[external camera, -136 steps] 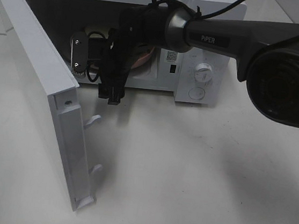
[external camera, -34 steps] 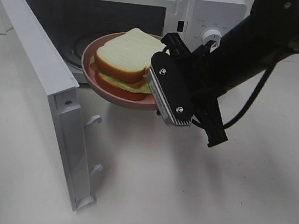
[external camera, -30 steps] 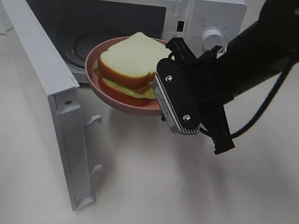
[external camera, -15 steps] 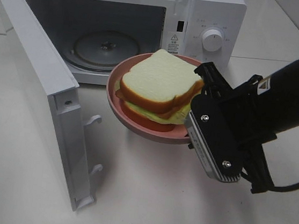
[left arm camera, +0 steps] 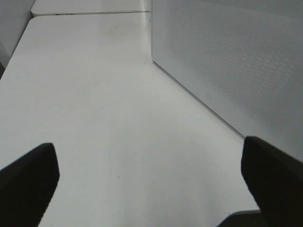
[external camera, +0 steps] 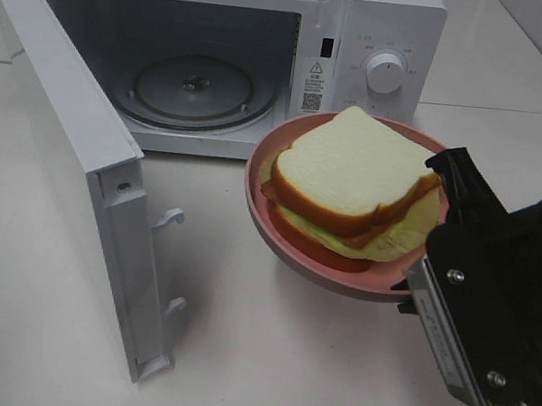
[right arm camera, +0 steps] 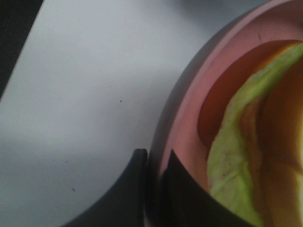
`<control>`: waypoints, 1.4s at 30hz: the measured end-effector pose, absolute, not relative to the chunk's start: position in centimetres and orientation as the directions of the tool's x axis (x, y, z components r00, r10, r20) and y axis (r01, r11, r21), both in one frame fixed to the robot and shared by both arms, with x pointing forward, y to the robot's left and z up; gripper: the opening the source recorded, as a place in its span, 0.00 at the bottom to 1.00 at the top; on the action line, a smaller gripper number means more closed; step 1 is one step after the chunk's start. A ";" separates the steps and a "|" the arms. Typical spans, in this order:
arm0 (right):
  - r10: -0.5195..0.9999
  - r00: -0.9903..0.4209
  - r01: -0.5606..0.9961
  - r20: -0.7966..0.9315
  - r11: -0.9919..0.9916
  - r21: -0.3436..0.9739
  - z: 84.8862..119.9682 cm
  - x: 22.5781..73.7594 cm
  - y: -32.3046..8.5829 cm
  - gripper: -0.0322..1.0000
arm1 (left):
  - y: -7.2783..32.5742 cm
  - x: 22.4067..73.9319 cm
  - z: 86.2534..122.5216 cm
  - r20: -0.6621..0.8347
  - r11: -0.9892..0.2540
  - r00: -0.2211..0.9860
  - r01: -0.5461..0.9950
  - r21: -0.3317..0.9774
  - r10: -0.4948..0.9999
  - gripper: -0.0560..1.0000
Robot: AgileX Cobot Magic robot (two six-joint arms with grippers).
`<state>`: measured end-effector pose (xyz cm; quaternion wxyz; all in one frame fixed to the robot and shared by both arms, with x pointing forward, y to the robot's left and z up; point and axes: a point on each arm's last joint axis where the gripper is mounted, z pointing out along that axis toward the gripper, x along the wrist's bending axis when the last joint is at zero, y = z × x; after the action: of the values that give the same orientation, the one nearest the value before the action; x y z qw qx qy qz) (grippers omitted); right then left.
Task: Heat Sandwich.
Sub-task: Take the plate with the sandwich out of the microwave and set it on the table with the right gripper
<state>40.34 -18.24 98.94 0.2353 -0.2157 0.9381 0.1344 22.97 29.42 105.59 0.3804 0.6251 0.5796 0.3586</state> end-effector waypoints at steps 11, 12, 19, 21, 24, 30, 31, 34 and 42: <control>-0.259 -0.831 -0.373 -0.492 0.916 0.147 98.9 37.9 -20.4 0.08 | 29.4 23.0 105.6 0.007 -0.039 0.071 0.452 0.891 0.997 0.97; -0.249 -0.837 -0.359 -0.488 0.922 0.146 98.9 37.9 -20.5 0.08 | 29.4 23.0 105.6 0.007 -0.039 0.071 0.452 0.891 0.997 0.97; -0.175 -0.863 -0.261 -0.474 0.958 0.120 98.9 37.9 -21.2 0.08 | 29.4 23.0 105.6 0.007 -0.039 0.071 0.452 0.891 0.997 0.97; -0.131 -0.870 -0.208 -0.476 0.971 0.113 98.9 38.0 -21.5 0.08 | 29.4 23.0 105.6 0.007 -0.039 0.071 0.452 0.891 0.997 0.97; -0.100 -0.869 -0.174 -0.485 0.979 0.109 99.0 38.1 -21.7 0.08 | 29.4 23.0 105.6 0.007 -0.039 0.071 0.452 0.891 0.997 0.97; 0.030 -0.865 -0.040 -0.501 0.991 0.129 99.1 38.4 -22.2 0.08 | 29.4 23.0 105.6 0.007 -0.039 0.071 0.452 0.891 0.997 0.97; 0.048 -0.865 -0.021 -0.500 0.991 0.132 99.1 38.5 -22.2 0.08 | 29.4 23.0 105.6 0.007 -0.039 0.071 0.452 0.891 0.997 0.97; 0.095 -0.867 0.032 -0.489 0.990 0.136 99.0 38.4 -22.4 0.08 | 29.4 23.0 105.6 0.007 -0.039 0.071 0.452 0.891 0.997 0.97; 0.241 -0.850 0.200 -0.468 0.970 0.138 98.9 38.3 -23.2 0.08 | 29.4 23.0 105.6 0.007 -0.039 0.071 0.452 0.891 0.997 0.97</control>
<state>38.33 -23.17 98.93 0.2485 0.1147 0.9609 0.0420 22.97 29.42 105.59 0.3804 0.6251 0.5796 0.3586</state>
